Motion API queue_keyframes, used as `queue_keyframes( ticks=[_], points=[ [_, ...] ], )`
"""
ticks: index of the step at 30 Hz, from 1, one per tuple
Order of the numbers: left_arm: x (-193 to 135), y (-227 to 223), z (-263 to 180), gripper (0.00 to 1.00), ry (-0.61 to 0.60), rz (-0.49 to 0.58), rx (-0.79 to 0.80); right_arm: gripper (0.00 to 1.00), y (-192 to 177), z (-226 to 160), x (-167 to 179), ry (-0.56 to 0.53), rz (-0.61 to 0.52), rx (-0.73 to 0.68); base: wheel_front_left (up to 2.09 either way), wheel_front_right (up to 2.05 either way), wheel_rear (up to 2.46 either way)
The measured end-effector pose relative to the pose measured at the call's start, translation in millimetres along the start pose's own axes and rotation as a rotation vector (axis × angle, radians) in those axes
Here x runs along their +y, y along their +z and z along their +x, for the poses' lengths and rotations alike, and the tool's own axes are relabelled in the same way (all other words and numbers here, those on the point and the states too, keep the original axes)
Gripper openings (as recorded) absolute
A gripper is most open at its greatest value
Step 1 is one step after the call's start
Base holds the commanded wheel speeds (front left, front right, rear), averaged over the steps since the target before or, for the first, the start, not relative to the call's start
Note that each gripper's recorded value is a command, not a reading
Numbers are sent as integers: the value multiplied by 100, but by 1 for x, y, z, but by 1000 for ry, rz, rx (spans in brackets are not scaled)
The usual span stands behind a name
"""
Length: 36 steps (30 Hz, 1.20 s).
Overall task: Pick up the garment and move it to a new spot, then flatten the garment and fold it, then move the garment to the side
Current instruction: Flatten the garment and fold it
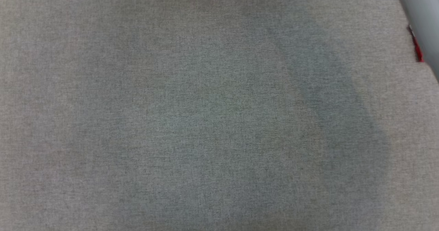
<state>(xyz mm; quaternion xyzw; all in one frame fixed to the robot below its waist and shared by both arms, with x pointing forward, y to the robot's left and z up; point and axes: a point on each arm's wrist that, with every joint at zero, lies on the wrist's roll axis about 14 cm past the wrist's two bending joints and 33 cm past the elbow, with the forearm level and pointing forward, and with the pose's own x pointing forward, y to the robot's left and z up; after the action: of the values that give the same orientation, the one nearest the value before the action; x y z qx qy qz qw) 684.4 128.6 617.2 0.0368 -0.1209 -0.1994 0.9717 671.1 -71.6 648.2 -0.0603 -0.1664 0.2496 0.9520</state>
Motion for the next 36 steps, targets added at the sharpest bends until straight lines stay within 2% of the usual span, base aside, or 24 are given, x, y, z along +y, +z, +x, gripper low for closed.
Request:
queue_keyframes(
  ticks=[5, 8, 11, 16, 23, 36],
  points=[
    [-6, -63, -35, 0, 33, -87, 112, 0, -63, -29, 25, 51, 57, 122, 0, 0, 0],
    [-13, -93, -68, 0, 64, -127, 187, 0, -79, -54, 50, 97, 98, 156, 0, 0, 0],
    [-17, -101, -98, 0, 110, -167, 201, 0, -96, -87, 69, 120, 130, 208, 0, 0, 0],
    [-30, -118, -165, 0, 181, -225, 267, 0, -108, -143, 110, 154, 232, 274, 0, 0, 0],
    [-62, -124, -233, 0, 252, -307, 322, 0, -119, -217, 142, 146, 332, 385, 0, 0, 0],
    [-87, -120, -335, 0, 392, -362, 404, 0, -98, -309, 182, 99, 469, 471, 0, 0, 0]
  ],
)
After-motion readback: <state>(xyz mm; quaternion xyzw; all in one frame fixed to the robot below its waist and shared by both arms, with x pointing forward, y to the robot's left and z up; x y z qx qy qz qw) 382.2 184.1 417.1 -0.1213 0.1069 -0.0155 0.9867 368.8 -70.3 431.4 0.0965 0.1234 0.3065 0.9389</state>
